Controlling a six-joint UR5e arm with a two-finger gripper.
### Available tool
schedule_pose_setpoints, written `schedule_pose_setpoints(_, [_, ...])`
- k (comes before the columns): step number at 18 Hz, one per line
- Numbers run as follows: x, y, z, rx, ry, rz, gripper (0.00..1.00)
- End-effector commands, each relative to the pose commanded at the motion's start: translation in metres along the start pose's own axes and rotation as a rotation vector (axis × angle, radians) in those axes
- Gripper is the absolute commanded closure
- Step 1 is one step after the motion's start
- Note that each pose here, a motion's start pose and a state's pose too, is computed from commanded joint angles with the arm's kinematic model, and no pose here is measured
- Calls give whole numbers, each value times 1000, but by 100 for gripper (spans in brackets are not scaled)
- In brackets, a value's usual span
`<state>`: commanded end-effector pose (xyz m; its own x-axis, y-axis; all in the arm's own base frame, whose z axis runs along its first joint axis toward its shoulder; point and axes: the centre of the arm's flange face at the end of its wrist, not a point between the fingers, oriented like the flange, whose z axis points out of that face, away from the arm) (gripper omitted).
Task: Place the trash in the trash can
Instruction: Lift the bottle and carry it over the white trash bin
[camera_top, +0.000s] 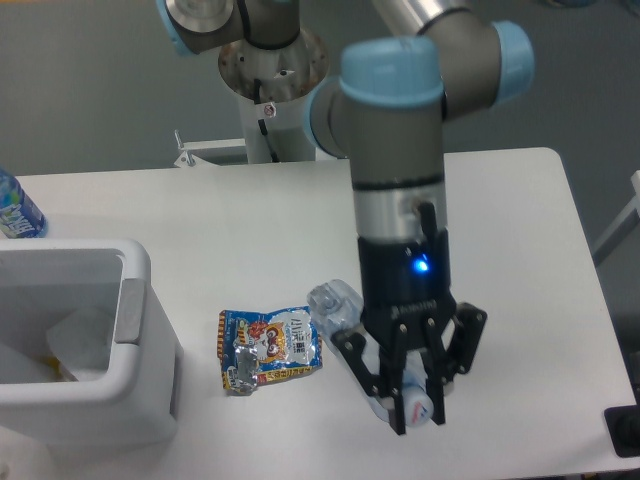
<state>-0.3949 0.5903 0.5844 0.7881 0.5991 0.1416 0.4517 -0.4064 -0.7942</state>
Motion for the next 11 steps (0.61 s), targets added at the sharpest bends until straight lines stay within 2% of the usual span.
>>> schedule_pose_setpoints(4, [21,-12,-36,47,16,21,67])
schedule_pose_setpoints(11, [97,-12,-80,89,103,93,67])
